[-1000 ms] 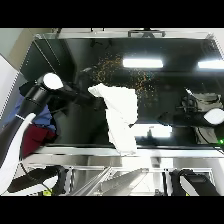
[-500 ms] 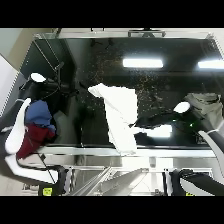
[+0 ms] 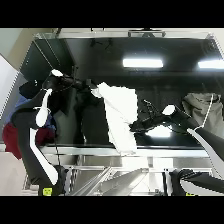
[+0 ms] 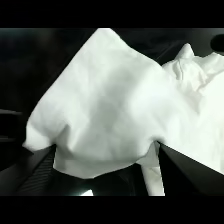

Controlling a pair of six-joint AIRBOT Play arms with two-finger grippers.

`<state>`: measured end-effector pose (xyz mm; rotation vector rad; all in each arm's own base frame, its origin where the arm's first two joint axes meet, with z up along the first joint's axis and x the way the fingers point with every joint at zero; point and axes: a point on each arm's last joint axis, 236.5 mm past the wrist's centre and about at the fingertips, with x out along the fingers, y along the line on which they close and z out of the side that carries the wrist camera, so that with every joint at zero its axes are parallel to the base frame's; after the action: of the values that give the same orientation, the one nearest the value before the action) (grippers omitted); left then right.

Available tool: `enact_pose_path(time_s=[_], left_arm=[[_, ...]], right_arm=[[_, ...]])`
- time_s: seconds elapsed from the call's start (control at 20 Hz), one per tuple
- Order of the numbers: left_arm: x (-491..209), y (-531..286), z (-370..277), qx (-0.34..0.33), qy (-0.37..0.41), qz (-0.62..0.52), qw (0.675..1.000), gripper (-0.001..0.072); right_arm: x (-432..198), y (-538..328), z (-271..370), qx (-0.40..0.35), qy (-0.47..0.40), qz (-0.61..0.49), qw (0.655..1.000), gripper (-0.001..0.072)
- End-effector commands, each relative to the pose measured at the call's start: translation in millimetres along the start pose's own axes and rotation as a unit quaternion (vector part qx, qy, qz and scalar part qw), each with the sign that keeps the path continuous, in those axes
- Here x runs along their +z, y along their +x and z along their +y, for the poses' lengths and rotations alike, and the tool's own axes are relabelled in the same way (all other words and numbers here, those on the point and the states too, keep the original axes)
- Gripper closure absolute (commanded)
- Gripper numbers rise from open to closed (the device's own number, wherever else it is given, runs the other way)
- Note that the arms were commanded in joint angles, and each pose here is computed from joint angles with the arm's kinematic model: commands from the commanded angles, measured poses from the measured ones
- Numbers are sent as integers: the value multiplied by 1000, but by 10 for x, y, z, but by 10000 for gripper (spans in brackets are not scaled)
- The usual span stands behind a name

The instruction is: Fold the shirts.

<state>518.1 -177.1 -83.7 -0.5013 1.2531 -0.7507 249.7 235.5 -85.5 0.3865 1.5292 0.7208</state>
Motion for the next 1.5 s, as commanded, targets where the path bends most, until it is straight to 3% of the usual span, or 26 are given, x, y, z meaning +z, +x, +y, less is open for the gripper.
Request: enact_pose_path(time_s=[0.0, 0.1, 0.15, 0.25, 0.3, 0.35, 0.4, 0.45, 0.7, 0.9, 1.1, 1.45], left_arm=[[-89, 236, -102, -28, 17, 49, 998, 190], [-107, 232, -151, -38, 25, 62, 997, 613], [-91, 212, -184, -39, 30, 62, 997, 700], [-23, 116, -231, -41, 30, 58, 997, 700], [27, 52, -242, -41, 27, 53, 997, 700], [73, -3, -262, -40, 23, 49, 998, 701], [111, -60, -283, -40, 24, 45, 998, 701], [134, -126, -304, -43, 23, 42, 998, 701], [169, -687, -582, -46, 37, 32, 998, 702], [330, -1625, -1342, -87, 76, -56, 992, 702], [152, -2746, -2416, -129, 162, -151, 967, 701], [-755, -4032, -3878, -40, 302, -313, 900, 701]], right_arm=[[-65, 80, -107, -11, 1, 19, 1000, 322], [-146, 154, -155, -8, 12, 41, 999, 323], [-192, 185, -168, -6, 15, 53, 998, 323], [-264, 205, -166, -1, 20, 69, 997, 356], [-283, 197, -144, 3, 18, 74, 997, 446], [-295, 188, -99, 12, 10, 76, 997, 589], [-299, 183, -42, 24, 5, 77, 997, 673], [-299, 176, 28, 39, 1, 77, 996, 695], [-108, -280, 364, 72, -47, 48, 995, 696], [524, -1587, 689, 56, -118, -116, 985, 696], [783, -3084, 1111, -6, -191, -310, 931, 695], [375, -3882, 1819, -62, -289, -398, 868, 695]])
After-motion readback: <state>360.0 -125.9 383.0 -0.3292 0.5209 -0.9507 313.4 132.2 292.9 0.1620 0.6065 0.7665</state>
